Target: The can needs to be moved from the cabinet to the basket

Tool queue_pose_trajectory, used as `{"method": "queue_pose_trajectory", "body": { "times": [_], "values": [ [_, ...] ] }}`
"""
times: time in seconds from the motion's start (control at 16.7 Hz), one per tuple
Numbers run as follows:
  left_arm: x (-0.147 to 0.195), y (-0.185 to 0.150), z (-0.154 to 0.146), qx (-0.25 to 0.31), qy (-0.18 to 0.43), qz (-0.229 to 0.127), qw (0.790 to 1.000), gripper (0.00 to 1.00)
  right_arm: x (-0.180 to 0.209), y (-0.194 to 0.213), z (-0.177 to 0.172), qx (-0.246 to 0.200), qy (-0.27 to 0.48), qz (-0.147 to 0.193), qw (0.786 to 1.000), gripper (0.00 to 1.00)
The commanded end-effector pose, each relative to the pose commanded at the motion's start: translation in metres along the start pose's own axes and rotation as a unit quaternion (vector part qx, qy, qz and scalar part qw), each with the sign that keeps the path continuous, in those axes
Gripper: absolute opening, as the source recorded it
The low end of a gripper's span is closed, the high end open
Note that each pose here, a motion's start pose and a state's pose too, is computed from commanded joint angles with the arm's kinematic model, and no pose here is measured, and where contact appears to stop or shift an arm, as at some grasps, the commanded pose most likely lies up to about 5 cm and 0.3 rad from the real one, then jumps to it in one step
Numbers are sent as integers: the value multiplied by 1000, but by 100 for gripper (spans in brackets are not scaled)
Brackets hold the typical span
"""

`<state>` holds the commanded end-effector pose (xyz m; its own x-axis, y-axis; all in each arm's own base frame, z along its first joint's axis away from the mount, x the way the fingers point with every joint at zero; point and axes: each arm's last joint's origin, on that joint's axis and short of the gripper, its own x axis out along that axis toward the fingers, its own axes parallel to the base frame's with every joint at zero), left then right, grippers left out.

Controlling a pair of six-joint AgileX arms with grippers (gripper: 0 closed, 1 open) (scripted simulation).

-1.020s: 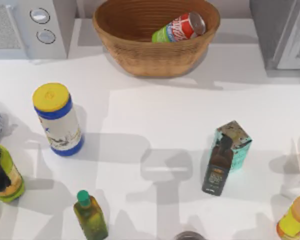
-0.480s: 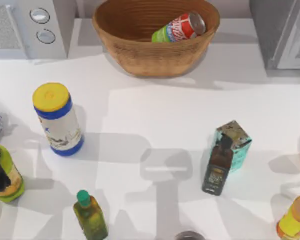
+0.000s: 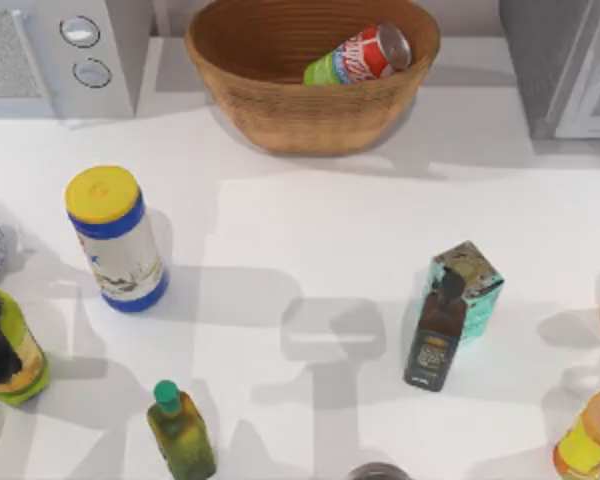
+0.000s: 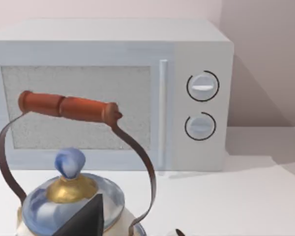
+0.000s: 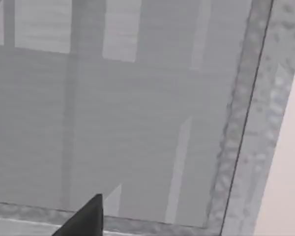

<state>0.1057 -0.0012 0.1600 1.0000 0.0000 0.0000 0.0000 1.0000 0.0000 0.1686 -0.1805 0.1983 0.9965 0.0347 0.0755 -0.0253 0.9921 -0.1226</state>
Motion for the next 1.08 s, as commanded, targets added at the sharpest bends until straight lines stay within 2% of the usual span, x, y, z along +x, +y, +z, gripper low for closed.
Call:
{"method": "queue_pose_trajectory", "body": {
  "times": [0.24, 0.54, 0.84, 1.08],
  "values": [
    [0, 0, 0, 0, 0, 0, 1000, 100, -16, -15, -34, 52, 35, -13, 998, 100],
    [0, 0, 0, 0, 0, 0, 1000, 100, -18, -16, -39, 61, 39, -14, 997, 100],
    [0, 0, 0, 0, 0, 0, 1000, 100, -12, -25, -29, 59, 38, -13, 997, 100],
    [0, 0, 0, 0, 0, 0, 1000, 100, 3, -53, 4, 60, 38, -15, 997, 100]
  ]
}}
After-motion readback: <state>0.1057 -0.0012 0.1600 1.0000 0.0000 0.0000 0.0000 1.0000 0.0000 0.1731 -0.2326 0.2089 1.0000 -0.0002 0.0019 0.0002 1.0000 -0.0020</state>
